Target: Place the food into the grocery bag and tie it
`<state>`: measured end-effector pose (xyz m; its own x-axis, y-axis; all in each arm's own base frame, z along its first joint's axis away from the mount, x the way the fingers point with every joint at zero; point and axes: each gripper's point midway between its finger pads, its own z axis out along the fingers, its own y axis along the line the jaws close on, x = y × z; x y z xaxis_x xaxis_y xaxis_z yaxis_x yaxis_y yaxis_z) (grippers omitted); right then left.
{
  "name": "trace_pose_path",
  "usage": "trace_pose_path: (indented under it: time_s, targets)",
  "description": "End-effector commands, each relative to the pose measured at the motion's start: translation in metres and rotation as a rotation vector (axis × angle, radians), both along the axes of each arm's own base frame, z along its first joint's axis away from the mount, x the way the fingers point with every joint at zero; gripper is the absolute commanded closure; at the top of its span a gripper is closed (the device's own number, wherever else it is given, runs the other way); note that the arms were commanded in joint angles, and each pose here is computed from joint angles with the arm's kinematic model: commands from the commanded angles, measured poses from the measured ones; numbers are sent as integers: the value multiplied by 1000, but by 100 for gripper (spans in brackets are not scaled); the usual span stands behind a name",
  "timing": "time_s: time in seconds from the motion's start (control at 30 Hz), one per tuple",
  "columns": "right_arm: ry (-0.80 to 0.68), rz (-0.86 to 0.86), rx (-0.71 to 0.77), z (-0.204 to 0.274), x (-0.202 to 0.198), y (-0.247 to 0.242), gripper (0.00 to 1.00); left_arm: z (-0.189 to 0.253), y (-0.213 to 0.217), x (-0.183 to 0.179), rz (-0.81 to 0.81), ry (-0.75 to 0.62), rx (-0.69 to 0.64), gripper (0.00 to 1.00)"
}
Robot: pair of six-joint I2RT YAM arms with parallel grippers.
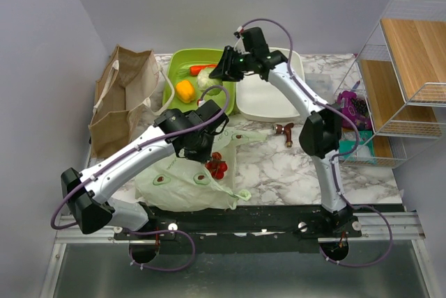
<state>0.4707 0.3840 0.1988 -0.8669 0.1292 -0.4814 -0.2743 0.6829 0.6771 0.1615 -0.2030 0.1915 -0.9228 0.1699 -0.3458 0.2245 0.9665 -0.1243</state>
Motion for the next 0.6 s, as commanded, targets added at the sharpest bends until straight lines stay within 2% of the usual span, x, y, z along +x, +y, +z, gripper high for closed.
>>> trace_pose_path:
  time_s: [0.0, 0.3, 0.57]
  targets:
    - [-54, -1, 97, 56, -1, -18, 93, 9, -1, 11, 2, -35, 6, 100]
    - [-137, -61, 64, 106, -15, -63, 99, 15, -3, 19, 3, -54, 21, 100]
    - [-157, -91, 34, 121, -51, -90, 99, 22, -4, 22, 10, -63, 17, 100]
